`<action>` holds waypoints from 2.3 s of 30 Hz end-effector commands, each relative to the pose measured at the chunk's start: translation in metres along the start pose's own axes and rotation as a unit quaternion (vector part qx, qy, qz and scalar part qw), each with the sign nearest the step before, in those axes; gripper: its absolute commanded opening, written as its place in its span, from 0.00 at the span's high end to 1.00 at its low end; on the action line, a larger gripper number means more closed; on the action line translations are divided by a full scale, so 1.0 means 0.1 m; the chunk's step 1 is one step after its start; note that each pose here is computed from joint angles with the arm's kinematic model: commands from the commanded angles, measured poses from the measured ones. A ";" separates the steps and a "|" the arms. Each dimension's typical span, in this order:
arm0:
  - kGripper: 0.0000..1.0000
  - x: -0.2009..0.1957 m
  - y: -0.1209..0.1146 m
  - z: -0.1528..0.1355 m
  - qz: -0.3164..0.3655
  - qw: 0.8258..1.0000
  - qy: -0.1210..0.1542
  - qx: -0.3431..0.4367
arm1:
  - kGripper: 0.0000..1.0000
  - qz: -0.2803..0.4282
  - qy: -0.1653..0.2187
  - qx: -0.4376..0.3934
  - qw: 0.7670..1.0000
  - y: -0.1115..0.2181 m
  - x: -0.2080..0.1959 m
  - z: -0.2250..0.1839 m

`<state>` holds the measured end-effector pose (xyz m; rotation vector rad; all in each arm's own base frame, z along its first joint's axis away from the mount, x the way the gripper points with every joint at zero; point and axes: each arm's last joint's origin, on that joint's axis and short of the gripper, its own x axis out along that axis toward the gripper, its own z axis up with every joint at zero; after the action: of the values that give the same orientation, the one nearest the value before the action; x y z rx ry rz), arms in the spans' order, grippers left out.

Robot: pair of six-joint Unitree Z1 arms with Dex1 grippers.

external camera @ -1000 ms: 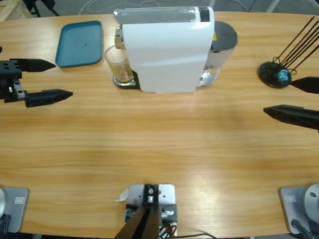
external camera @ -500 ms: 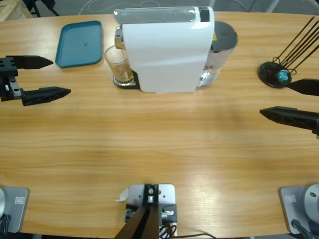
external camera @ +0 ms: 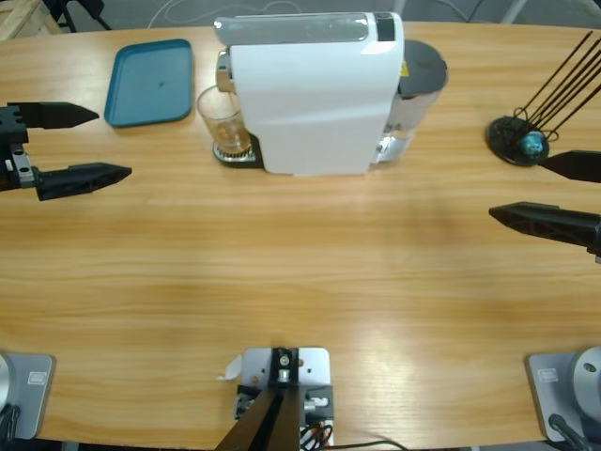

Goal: Pour coffee

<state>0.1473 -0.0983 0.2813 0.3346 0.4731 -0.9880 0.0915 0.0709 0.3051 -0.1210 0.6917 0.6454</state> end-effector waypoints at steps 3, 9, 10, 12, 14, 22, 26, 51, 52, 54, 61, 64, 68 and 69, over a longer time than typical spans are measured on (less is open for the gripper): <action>0.00 -0.05 -0.06 -0.03 -0.006 1.000 -0.009 0.004 | 0.00 -0.007 0.022 0.005 1.000 -0.01 0.10 -0.07; 0.00 -0.04 -0.06 -0.03 -0.006 1.000 -0.008 0.003 | 0.00 -0.007 0.023 0.005 1.000 -0.01 0.10 -0.07; 0.00 -0.04 -0.06 -0.03 -0.005 1.000 -0.008 0.003 | 0.00 -0.007 0.023 0.005 1.000 -0.01 0.10 -0.07; 0.00 -0.04 -0.06 -0.03 -0.005 1.000 -0.007 0.003 | 0.00 -0.007 0.023 0.005 1.000 -0.01 0.11 -0.06; 0.00 -0.03 -0.05 -0.04 -0.004 1.000 -0.005 0.002 | 0.00 -0.007 0.024 0.005 1.000 -0.01 0.11 -0.07; 0.00 -0.03 -0.06 -0.06 -0.006 1.000 -0.003 0.001 | 0.00 -0.008 0.024 0.005 1.000 -0.01 0.11 -0.07; 0.00 -0.04 -0.06 -0.05 -0.005 1.000 -0.005 0.002 | 0.00 -0.008 0.024 0.005 1.000 -0.01 0.11 -0.06; 0.00 -0.01 -0.06 -0.07 -0.011 1.000 0.001 0.003 | 0.00 -0.009 0.027 0.006 1.000 -0.01 0.13 -0.06; 0.00 -0.01 -0.06 -0.07 -0.011 1.000 0.001 0.004 | 0.00 -0.009 0.027 0.007 1.000 -0.01 0.13 -0.06; 0.00 -0.01 -0.06 -0.07 -0.011 1.000 0.000 0.004 | 0.00 -0.009 0.027 0.007 1.000 -0.01 0.13 -0.06; 0.00 0.00 -0.05 -0.07 -0.008 1.000 0.003 0.003 | 0.00 -0.008 0.028 0.007 1.000 -0.01 0.14 -0.06; 0.00 0.03 -0.02 -0.06 -0.002 1.000 0.009 0.001 | 0.00 -0.006 0.028 0.007 1.000 -0.01 0.14 -0.06; 0.00 0.08 0.11 -0.02 0.018 1.000 0.017 -0.006 | 0.00 0.000 0.035 0.009 0.999 -0.01 0.17 -0.05; 0.00 0.09 0.13 0.01 0.018 1.000 0.014 -0.006 | 0.00 0.000 0.036 0.010 0.999 -0.01 0.17 -0.05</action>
<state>0.1466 -0.0976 0.2822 0.3381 0.4672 -0.9804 0.0945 0.0729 0.3033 -0.1220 0.7066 0.6399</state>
